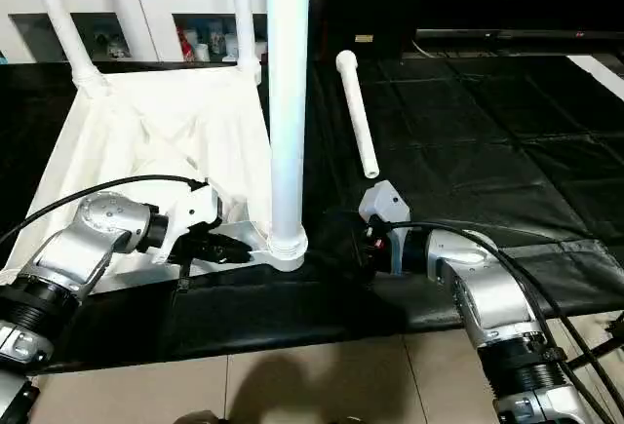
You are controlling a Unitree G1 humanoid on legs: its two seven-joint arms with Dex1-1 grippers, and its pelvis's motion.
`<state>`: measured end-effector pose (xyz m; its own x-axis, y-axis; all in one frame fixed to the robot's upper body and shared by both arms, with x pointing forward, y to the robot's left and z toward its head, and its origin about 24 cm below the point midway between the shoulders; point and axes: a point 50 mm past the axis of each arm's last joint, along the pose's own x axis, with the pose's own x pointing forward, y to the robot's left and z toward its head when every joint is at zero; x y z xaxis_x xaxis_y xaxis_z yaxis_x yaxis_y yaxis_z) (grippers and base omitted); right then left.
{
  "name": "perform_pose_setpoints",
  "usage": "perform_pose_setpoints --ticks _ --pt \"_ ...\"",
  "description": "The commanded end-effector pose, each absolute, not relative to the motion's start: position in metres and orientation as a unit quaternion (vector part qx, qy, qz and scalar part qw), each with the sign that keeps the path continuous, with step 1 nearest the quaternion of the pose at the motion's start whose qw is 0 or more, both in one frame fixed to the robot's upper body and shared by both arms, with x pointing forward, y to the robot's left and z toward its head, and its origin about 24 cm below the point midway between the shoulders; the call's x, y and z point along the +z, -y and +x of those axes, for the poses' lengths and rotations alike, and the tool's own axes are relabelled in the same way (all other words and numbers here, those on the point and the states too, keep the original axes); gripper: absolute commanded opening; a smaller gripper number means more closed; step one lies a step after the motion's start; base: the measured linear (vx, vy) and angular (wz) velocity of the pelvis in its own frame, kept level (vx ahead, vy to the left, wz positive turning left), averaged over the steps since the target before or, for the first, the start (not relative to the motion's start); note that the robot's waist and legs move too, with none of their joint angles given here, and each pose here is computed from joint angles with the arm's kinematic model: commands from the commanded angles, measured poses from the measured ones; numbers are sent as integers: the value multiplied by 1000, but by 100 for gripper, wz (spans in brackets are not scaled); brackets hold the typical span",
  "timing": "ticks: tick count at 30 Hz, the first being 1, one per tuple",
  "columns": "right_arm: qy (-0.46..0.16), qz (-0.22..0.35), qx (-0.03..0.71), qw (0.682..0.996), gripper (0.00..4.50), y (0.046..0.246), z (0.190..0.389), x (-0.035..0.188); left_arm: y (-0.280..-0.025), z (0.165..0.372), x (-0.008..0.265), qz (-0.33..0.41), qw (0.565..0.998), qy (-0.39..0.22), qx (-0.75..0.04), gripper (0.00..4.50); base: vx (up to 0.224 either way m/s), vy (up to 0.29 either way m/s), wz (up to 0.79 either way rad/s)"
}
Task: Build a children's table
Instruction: Rotate leg to tighten
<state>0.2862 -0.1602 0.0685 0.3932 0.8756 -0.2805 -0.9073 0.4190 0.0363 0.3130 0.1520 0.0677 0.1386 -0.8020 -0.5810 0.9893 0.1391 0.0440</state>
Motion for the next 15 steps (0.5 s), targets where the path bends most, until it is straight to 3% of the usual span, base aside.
perform_pose_setpoints --ticks 1,8,11,15 --pt "-128 -68 539 830 450 160 285 68 -151 309 65 233 698 -232 -636 4 0 0 0" --pt "-129 -69 539 829 450 160 285 68 -150 310 66 224 703 -234 -633 4 0 0 0" --pt "-128 -69 540 829 450 160 286 68 -152 310 66 229 703 -236 -630 43 0 0 0" --pt "-128 -69 541 828 450 159 285 68 -153 310 65 234 701 -237 -630 43 0 0 0"
